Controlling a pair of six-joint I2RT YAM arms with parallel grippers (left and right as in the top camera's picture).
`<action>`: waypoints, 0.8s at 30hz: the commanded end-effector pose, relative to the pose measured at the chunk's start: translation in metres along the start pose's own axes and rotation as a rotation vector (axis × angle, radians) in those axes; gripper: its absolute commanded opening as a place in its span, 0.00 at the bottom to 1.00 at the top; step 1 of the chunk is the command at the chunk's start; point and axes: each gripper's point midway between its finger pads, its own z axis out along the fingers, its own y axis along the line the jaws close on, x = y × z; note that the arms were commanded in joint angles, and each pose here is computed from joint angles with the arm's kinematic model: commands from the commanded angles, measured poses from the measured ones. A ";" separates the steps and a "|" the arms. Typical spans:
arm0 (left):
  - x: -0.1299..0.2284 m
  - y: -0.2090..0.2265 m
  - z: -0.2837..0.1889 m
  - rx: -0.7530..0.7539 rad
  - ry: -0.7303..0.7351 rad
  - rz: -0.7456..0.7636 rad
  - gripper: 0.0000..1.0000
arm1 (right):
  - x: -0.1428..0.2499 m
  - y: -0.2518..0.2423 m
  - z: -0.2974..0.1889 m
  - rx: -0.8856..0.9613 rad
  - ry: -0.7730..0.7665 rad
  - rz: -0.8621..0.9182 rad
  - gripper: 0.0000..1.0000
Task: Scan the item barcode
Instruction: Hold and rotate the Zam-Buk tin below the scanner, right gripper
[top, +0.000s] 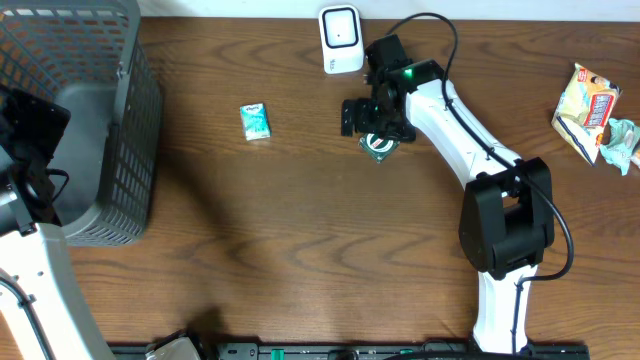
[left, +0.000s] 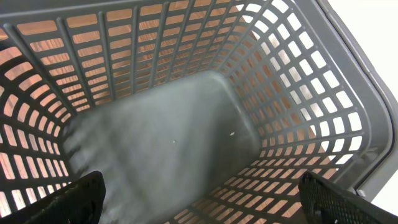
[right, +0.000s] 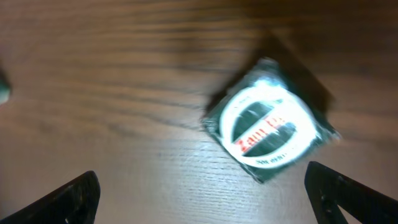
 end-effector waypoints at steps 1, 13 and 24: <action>-0.001 0.002 0.002 -0.011 -0.004 -0.009 0.98 | -0.002 -0.022 0.007 0.113 -0.057 0.391 0.99; -0.001 0.002 0.001 -0.010 -0.004 -0.009 0.98 | 0.013 -0.037 0.063 0.180 0.011 0.476 0.88; -0.001 0.002 0.001 -0.010 -0.004 -0.009 0.98 | 0.021 -0.044 0.069 0.203 0.062 0.292 0.59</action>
